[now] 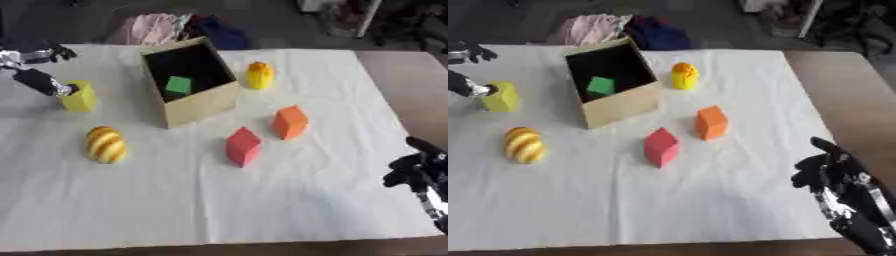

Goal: Pick up objects on the table and place them in the box.

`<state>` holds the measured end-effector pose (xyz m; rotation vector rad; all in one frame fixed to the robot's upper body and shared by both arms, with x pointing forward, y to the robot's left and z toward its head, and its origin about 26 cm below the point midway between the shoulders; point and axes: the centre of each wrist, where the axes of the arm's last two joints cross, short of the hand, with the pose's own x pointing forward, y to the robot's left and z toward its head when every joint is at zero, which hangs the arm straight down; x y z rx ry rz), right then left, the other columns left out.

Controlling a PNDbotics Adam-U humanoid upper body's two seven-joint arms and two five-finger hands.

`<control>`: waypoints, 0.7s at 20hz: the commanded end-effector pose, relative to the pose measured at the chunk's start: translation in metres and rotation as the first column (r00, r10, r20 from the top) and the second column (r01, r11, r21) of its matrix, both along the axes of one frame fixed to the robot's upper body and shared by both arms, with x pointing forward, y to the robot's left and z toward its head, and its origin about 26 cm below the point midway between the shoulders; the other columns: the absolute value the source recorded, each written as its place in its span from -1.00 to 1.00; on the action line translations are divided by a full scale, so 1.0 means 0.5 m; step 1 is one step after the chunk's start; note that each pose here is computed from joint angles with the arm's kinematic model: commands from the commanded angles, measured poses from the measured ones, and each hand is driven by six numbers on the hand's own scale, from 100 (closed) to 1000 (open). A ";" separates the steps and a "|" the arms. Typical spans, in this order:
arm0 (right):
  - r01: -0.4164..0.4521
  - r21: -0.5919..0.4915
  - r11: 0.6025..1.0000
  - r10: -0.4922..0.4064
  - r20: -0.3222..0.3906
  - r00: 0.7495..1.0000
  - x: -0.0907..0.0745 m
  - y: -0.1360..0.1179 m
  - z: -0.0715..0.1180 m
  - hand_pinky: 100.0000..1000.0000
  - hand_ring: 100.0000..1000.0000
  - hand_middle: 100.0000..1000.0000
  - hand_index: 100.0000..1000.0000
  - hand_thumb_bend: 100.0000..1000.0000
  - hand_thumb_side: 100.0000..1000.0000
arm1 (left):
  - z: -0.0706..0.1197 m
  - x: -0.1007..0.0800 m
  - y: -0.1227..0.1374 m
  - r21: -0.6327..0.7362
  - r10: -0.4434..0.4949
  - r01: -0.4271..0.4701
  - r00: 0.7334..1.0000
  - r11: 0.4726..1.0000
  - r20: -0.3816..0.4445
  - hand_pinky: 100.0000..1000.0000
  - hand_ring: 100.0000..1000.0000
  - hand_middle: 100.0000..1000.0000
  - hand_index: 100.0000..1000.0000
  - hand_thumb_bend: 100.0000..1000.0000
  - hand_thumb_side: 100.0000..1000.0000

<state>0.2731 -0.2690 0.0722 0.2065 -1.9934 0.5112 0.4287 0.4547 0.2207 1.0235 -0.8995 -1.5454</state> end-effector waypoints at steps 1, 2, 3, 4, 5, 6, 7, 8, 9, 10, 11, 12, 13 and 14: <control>-0.005 -0.017 1.000 0.005 0.023 1.000 0.003 -0.005 0.014 0.09 0.10 0.15 0.83 -1.00 -0.32 | 0.034 -0.008 0.011 0.041 0.005 -0.005 1.000 0.999 0.012 0.70 0.70 0.72 0.96 -0.31 -0.04; -0.004 -0.016 1.000 0.004 0.023 1.000 0.003 -0.006 0.013 0.09 0.10 0.15 0.83 -1.00 -0.32 | 0.031 -0.008 0.009 0.046 0.003 -0.004 1.000 0.999 0.006 0.70 0.70 0.72 0.96 -0.27 -0.10; -0.004 -0.015 1.000 0.004 0.022 1.000 0.003 -0.005 0.013 0.09 0.10 0.15 0.83 -1.00 -0.33 | 0.027 -0.008 0.007 0.050 0.003 -0.003 1.000 0.999 0.001 0.69 0.70 0.72 0.96 -0.26 -0.15; -0.005 -0.014 1.000 0.005 0.023 1.000 0.003 -0.005 0.013 0.09 0.10 0.16 0.83 -1.00 -0.32 | 0.024 -0.007 0.006 0.052 0.003 -0.003 1.000 0.999 -0.002 0.69 0.70 0.73 0.96 -0.22 -0.25; -0.006 -0.013 1.000 0.006 0.023 1.000 0.003 -0.004 0.014 0.09 0.10 0.16 0.83 -1.00 -0.32 | 0.021 -0.007 0.006 0.056 0.005 -0.005 1.000 0.998 -0.005 0.69 0.70 0.72 0.96 -0.22 -0.31; -0.007 -0.013 1.000 0.007 0.024 1.000 0.003 -0.004 0.014 0.09 0.10 0.16 0.83 -1.00 -0.32 | 0.017 -0.007 0.005 0.060 0.008 -0.007 1.000 0.998 -0.007 0.69 0.70 0.73 0.96 -0.21 -0.34; -0.007 -0.012 1.000 0.007 0.024 1.000 0.003 -0.004 0.014 0.09 0.10 0.16 0.83 -1.00 -0.32 | 0.013 -0.007 0.005 0.063 0.012 -0.011 1.000 0.998 -0.010 0.69 0.70 0.73 0.97 -0.21 -0.34; -0.007 -0.012 1.000 0.007 0.024 1.000 0.003 -0.004 0.014 0.09 0.10 0.16 0.83 -1.00 -0.32 | 0.010 -0.007 0.005 0.065 0.015 -0.014 1.000 0.998 -0.012 0.69 0.70 0.73 0.97 -0.21 -0.34; -0.006 -0.011 1.000 0.007 0.024 1.000 0.003 -0.004 0.014 0.09 0.10 0.16 0.83 -1.00 -0.32 | 0.007 -0.007 0.006 0.065 0.018 -0.017 1.000 0.998 -0.012 0.69 0.70 0.73 0.97 -0.23 -0.34; -0.006 -0.010 1.000 0.006 0.024 1.000 0.003 -0.004 0.014 0.09 0.10 0.16 0.83 -1.00 -0.32 | 0.004 -0.007 0.006 0.065 0.019 -0.019 1.000 0.998 -0.012 0.69 0.70 0.73 0.96 -0.26 -0.35; -0.006 -0.010 1.000 0.006 0.024 1.000 0.003 -0.004 0.014 0.09 0.10 0.16 0.83 -1.00 -0.32 | 0.002 -0.007 0.006 0.063 0.021 -0.020 1.000 0.998 -0.009 0.69 0.70 0.72 0.96 -0.27 -0.35; -0.006 -0.009 1.000 0.006 0.024 1.000 0.003 -0.003 0.015 0.09 0.10 0.16 0.83 -1.00 -0.32 | 0.000 -0.006 0.006 0.062 0.022 -0.022 1.000 0.998 -0.007 0.69 0.69 0.72 0.96 -0.28 -0.35; -0.007 -0.009 1.000 0.007 0.025 1.000 0.003 -0.003 0.015 0.09 0.10 0.16 0.83 -1.00 -0.32 | -0.003 -0.006 0.005 0.061 0.022 -0.022 1.000 0.998 -0.006 0.68 0.68 0.71 0.96 -0.30 -0.34; -0.007 -0.008 1.000 0.007 0.025 1.000 0.003 -0.003 0.015 0.09 0.10 0.16 0.83 -1.00 -0.32 | -0.005 -0.006 0.005 0.061 0.023 -0.022 1.000 0.998 -0.005 0.68 0.68 0.70 0.95 -0.32 -0.34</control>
